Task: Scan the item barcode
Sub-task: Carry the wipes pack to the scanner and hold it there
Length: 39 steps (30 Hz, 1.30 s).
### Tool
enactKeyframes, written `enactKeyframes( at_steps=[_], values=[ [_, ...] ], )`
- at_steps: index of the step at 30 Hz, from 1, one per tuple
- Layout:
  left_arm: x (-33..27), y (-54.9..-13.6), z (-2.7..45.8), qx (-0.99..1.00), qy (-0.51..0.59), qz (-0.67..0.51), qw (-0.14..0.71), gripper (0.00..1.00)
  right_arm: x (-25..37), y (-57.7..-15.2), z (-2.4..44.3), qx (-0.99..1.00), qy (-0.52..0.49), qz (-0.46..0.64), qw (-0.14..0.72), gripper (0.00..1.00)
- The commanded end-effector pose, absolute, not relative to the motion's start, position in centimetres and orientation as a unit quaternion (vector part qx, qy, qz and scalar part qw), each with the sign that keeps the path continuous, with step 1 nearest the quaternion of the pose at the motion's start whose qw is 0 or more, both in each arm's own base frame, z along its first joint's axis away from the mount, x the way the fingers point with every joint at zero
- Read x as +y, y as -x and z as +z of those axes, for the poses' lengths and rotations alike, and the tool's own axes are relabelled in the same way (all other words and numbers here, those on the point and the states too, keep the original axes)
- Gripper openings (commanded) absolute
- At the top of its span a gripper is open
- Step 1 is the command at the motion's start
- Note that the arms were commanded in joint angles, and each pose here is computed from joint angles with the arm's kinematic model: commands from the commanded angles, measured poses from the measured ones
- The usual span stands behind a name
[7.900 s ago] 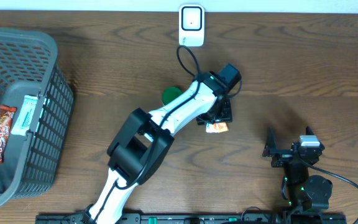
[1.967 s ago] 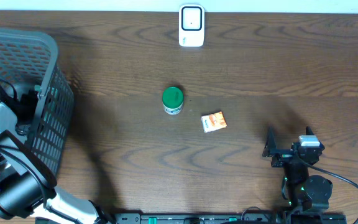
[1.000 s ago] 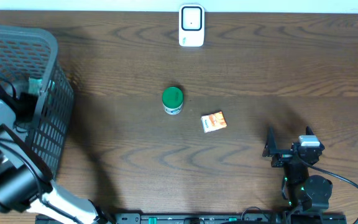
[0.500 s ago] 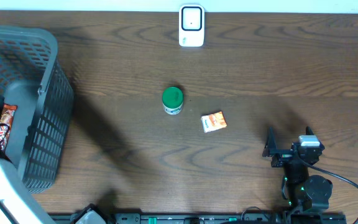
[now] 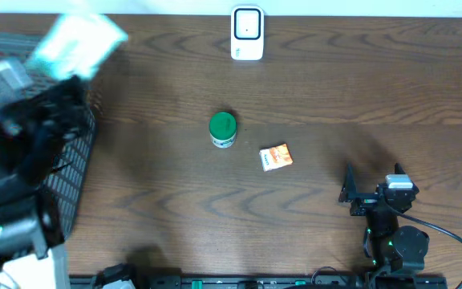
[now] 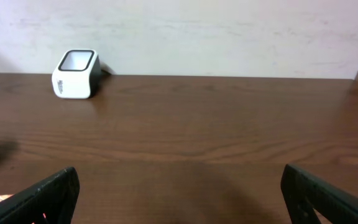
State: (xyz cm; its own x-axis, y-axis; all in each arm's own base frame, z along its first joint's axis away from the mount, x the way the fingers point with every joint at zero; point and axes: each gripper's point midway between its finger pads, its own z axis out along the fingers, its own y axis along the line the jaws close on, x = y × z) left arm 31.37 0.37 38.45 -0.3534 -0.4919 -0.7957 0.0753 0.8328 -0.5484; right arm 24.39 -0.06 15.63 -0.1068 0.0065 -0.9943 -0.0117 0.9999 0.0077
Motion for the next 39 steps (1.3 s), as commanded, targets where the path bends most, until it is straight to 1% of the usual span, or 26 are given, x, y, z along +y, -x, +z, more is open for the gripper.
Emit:
enactKeyframes(
  at_steps=[1,3,7,12,18,22,30,39],
  values=[
    [-5.6,-32.1,37.3,0.801,-0.025,-0.271,0.533,0.07,0.1,-24.4,15.6,0.743,0.009,0.006,0.669,0.99],
    [-8.6,-32.4,35.9,0.81,-0.085,-0.27,0.513,0.08,0.1,-24.4,15.6,0.743,0.009,0.006,0.669,0.99],
    [-11.2,-33.8,32.1,0.845,-0.119,-0.208,0.478,0.07,0.1,-24.4,15.6,0.743,0.009,0.006,0.669,0.99],
    [-12.1,-34.8,27.9,0.882,-0.136,-0.075,0.445,0.07,0.1,-24.4,15.6,0.743,0.009,0.006,0.669,0.99],
    [-12.3,-35.4,26.0,0.886,-0.135,0.062,0.439,0.07,0.1,-24.4,15.6,0.743,0.009,0.006,0.669,0.99],
    [-13.4,-35.3,24.3,0.892,-0.154,0.074,0.418,0.07,0.1,-24.4,15.6,0.743,0.009,0.006,0.669,0.99],
    [-13.3,-35.1,20.6,0.919,-0.133,0.081,0.363,0.07,0.1,-24.4,15.6,0.743,0.009,0.006,0.669,0.99],
    [-12.9,-35.3,20.4,0.922,-0.111,0.08,0.363,0.07,0.1,-24.4,15.6,0.743,0.009,0.006,0.669,0.99]
  ],
)
